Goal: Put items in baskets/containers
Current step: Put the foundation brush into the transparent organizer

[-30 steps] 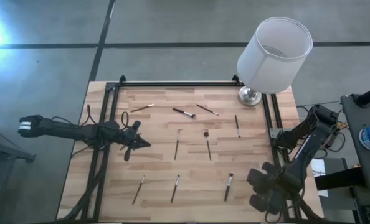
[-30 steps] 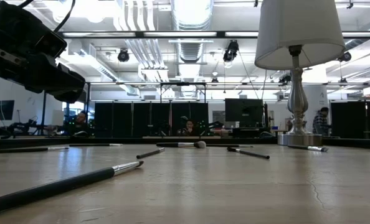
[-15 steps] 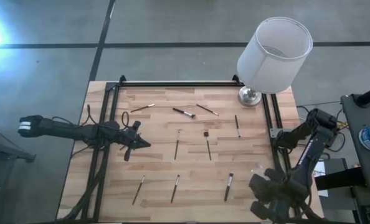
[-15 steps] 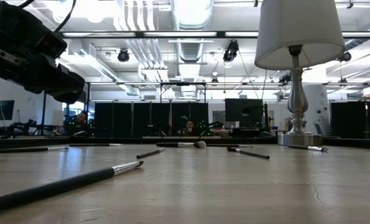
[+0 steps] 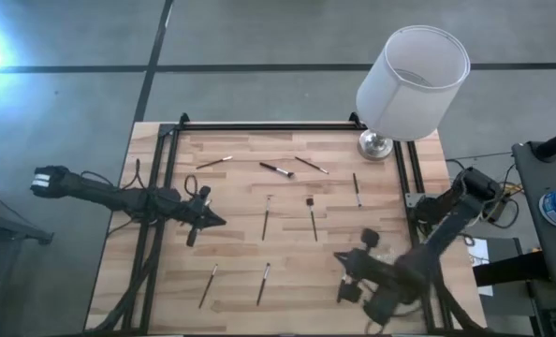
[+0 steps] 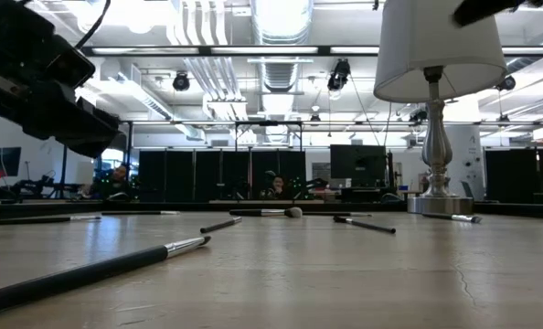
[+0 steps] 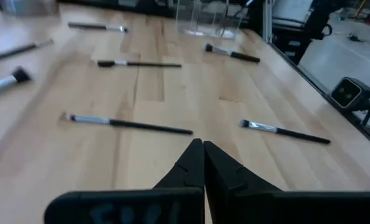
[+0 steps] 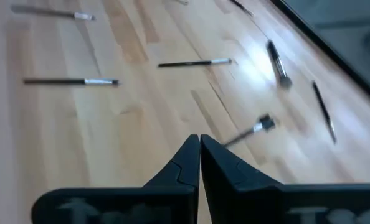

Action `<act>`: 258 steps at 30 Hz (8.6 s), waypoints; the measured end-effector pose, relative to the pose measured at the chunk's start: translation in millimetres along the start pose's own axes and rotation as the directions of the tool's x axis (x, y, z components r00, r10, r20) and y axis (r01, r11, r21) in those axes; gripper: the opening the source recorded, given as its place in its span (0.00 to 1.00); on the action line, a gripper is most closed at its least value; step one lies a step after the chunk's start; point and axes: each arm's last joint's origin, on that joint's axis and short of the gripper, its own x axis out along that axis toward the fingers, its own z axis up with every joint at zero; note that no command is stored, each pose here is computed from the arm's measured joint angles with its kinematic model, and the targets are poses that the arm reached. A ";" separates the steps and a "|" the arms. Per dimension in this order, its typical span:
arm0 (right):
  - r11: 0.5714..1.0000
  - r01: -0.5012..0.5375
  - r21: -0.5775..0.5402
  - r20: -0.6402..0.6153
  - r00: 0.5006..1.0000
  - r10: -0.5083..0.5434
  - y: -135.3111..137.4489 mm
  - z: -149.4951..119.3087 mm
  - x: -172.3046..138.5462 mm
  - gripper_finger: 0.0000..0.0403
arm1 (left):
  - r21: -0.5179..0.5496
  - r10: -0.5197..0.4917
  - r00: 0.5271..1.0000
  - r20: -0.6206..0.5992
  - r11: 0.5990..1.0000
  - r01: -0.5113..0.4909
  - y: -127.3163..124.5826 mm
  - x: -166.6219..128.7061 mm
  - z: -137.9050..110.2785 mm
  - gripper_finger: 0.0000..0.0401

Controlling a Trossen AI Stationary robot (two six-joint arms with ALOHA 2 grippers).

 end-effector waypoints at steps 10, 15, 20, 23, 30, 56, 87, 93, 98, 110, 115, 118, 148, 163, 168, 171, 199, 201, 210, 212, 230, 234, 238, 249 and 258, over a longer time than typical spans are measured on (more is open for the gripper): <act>0.977 -0.194 -0.092 0.207 0.956 0.209 -15.7 -7.0 92.3 0.02 | -0.051 0.205 0.964 -0.170 0.975 -0.217 -44.7 -1.7 12.1 0.00; 0.929 -0.339 -0.149 0.371 0.852 0.370 -44.2 -6.5 119.3 0.02 | -0.099 0.457 0.847 -0.269 0.862 -0.497 -39.7 -4.1 8.7 0.00; 0.911 -0.363 -0.194 0.408 0.815 0.412 -67.6 -5.7 136.3 0.02 | -0.088 0.595 0.701 -0.392 0.734 -0.673 -19.7 -3.4 15.0 0.00; 0.911 -0.355 -0.209 0.402 0.818 0.411 -76.2 -3.6 143.6 0.02 | -0.099 0.606 0.652 -0.455 0.694 -0.713 -0.1 1.8 23.9 0.00; 0.891 -0.369 -0.263 0.369 0.815 0.446 -80.2 -6.0 148.1 0.02 | -0.199 0.525 0.626 -0.577 0.653 -0.731 53.1 5.2 25.8 0.00; 0.883 -0.414 -0.220 0.363 0.805 0.468 -79.9 -8.6 147.2 0.02 | -0.056 0.515 0.473 -0.715 0.632 -0.773 59.5 26.3 -3.6 0.11; 0.885 -0.427 -0.186 0.368 0.805 0.466 -78.8 -8.5 146.2 0.02 | -0.148 0.435 0.492 -0.754 0.617 -0.773 53.4 19.0 6.3 0.04; 0.885 -0.427 -0.186 0.367 0.805 0.466 -78.8 -8.6 146.2 0.02 | -0.188 0.397 0.495 -0.773 0.602 -0.776 51.8 18.7 8.0 0.15; 0.885 -0.427 -0.186 0.367 0.805 0.466 -78.8 -8.6 146.2 0.02 | -0.192 0.394 0.497 -0.773 0.602 -0.775 51.7 18.8 8.0 0.19; 0.885 -0.430 -0.179 0.366 0.805 0.466 -78.8 -8.7 146.3 0.02 | -0.105 0.403 0.399 -0.824 0.583 -0.806 55.6 24.0 -5.2 0.01; 0.885 -0.430 -0.179 0.366 0.806 0.465 -78.8 -8.7 146.3 0.02 | -0.099 0.413 0.417 -0.810 0.604 -0.791 52.2 26.6 1.6 0.00; 0.885 -0.430 -0.179 0.366 0.806 0.465 -78.8 -8.7 146.3 0.02 | -0.090 0.444 0.441 -0.780 0.618 -0.781 47.6 28.0 10.5 0.00; 0.896 -0.442 0.024 0.543 0.759 0.360 -74.5 3.8 132.2 0.13 | -0.172 0.199 0.912 0.358 0.974 -0.145 -28.6 82.6 76.2 0.00; 0.903 -0.424 0.072 0.596 0.744 0.302 -68.9 38.4 128.4 0.43 | -0.047 0.051 0.891 0.452 0.998 -0.033 -47.1 119.3 94.3 0.00; 0.901 -0.425 0.084 0.583 0.755 0.301 -68.3 36.5 131.9 0.45 | -0.011 0.028 0.885 0.465 1.000 -0.026 -52.5 128.3 101.9 0.00; 0.904 -0.420 0.078 0.576 0.759 0.303 -62.8 37.6 137.8 0.45 | -0.002 0.018 0.882 0.470 1.000 -0.019 -53.9 131.6 105.1 0.00; 0.948 -0.316 -0.020 0.469 0.835 0.288 -37.7 48.7 128.9 0.03 | -0.017 0.009 0.919 0.395 1.000 -0.003 -59.2 116.2 114.7 0.09; 0.944 -0.329 -0.027 0.433 0.847 0.307 -35.7 47.9 115.7 0.03 | -0.016 0.008 0.921 0.389 1.000 -0.002 -61.1 110.0 117.9 0.12; 0.928 -0.373 0.016 0.243 0.901 0.358 -24.6 12.3 25.7 0.02 | 0.050 -0.033 0.966 0.257 0.999 0.021 -68.1 96.8 89.6 0.14; 0.924 -0.381 0.034 0.206 0.907 0.367 -27.3 0.4 2.8 0.02 | 0.053 -0.032 0.970 0.242 0.998 0.020 -67.0 97.3 82.9 0.13; 0.891 -0.439 0.113 -0.005 0.897 0.442 -62.5 -68.9 -83.2 0.03 | 0.060 -0.029 0.970 0.241 0.998 0.015 -65.5 98.8 75.9 0.10; 0.882 -0.444 0.157 -0.020 0.891 0.453 -63.3 -81.4 -84.5 0.03 | 0.062 -0.028 0.971 0.236 0.998 0.014 -65.1 98.7 74.7 0.10; 0.866 -0.458 0.203 -0.033 0.880 0.473 -64.3 -92.1 -88.5 0.03 | 0.062 -0.028 0.971 0.236 0.998 0.014 -65.1 98.7 74.7 0.10; 0.883 -0.406 0.235 -0.069 0.899 0.432 -58.6 -113.6 -79.9 0.03 | 0.063 -0.026 0.974 0.227 0.998 0.012 -64.8 98.9 73.7 0.10; 0.869 -0.384 0.311 -0.123 0.891 0.438 -57.3 -117.1 -79.6 0.06 | 0.059 -0.025 0.974 0.225 0.998 0.012 -64.7 98.9 73.4 0.10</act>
